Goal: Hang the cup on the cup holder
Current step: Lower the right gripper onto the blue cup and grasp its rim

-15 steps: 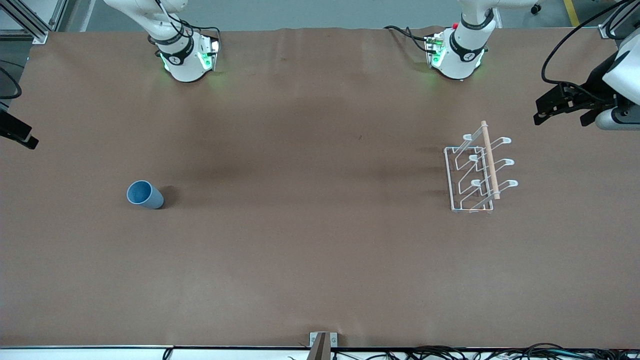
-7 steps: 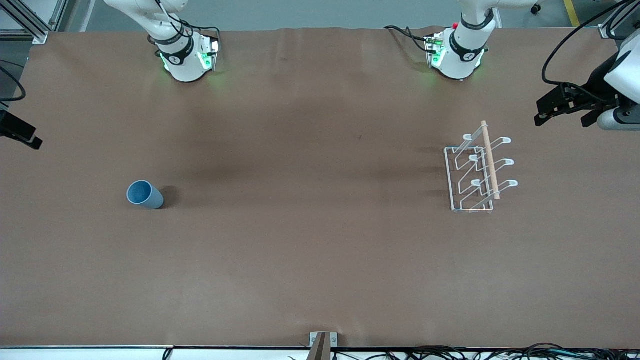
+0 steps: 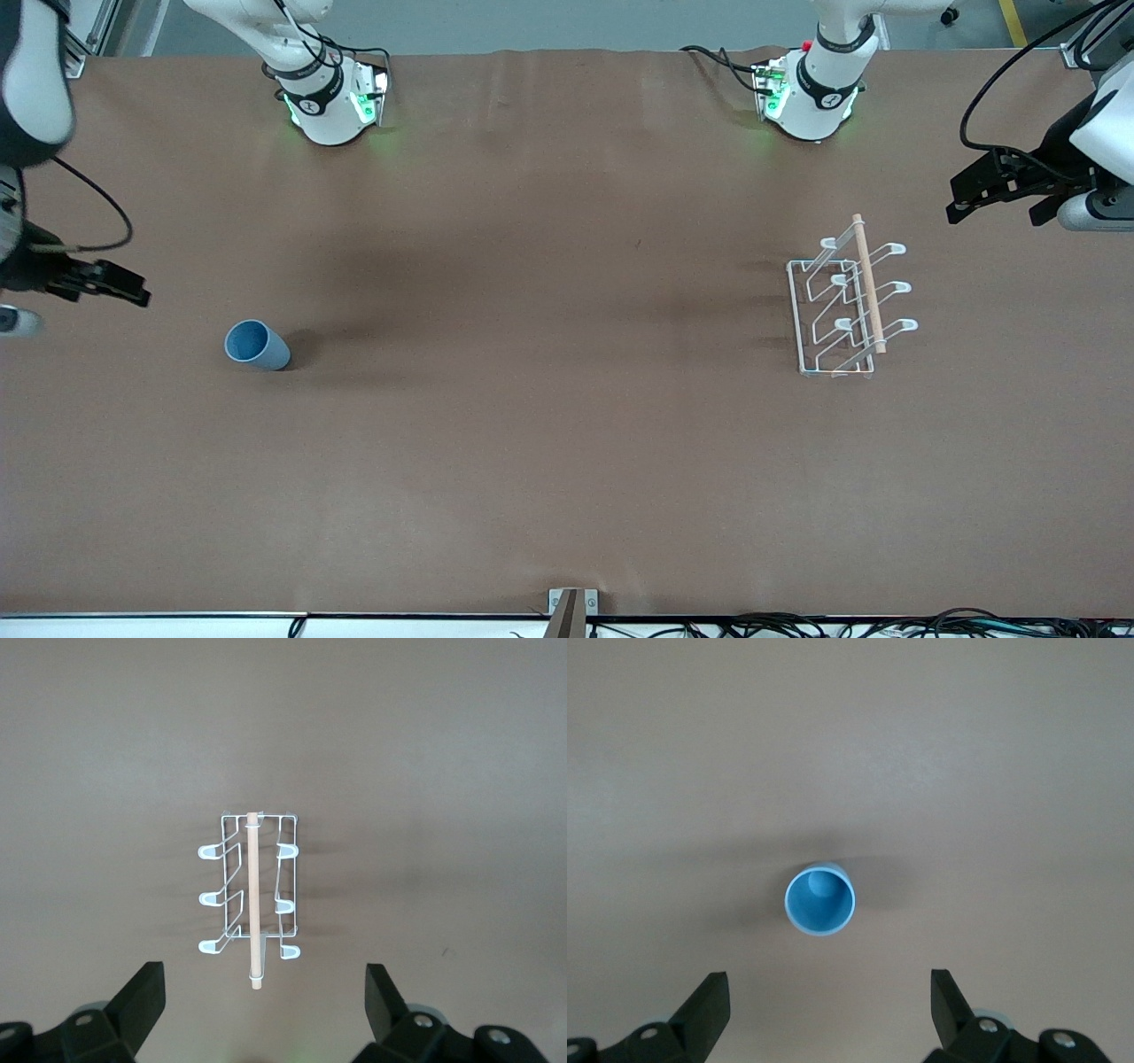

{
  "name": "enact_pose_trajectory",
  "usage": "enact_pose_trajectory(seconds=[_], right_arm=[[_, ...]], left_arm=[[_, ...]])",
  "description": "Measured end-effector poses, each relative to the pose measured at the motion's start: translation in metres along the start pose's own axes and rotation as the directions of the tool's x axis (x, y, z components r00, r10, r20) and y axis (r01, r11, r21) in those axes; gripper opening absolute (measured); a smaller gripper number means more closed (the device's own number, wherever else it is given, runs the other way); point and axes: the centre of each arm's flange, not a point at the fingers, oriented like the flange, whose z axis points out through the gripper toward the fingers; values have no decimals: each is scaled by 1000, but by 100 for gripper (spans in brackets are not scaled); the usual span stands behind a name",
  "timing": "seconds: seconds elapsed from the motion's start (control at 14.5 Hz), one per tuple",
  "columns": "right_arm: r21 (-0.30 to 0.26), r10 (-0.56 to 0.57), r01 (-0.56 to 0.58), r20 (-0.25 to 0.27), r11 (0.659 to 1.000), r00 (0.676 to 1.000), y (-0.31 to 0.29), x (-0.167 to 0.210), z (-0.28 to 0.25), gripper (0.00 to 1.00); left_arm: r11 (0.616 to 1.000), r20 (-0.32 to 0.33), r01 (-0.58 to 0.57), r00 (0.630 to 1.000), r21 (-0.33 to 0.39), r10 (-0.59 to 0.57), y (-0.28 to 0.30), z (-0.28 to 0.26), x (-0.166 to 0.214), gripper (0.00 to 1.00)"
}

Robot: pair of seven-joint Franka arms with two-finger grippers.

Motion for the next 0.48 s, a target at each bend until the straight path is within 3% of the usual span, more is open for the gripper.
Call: enact_pose_trajectory(seconds=[0.28,0.48], right_arm=[[-5,-53,53,-54,999,997,7,-12,91,100],[-2,-59,59,-33,998,998,10,-20,143,100]], left_arm=[[1000,-15,-1,1000,-1,1,1,-1,2,100],[1000,-23,2,1000,-1,-2,0,0,4,100]])
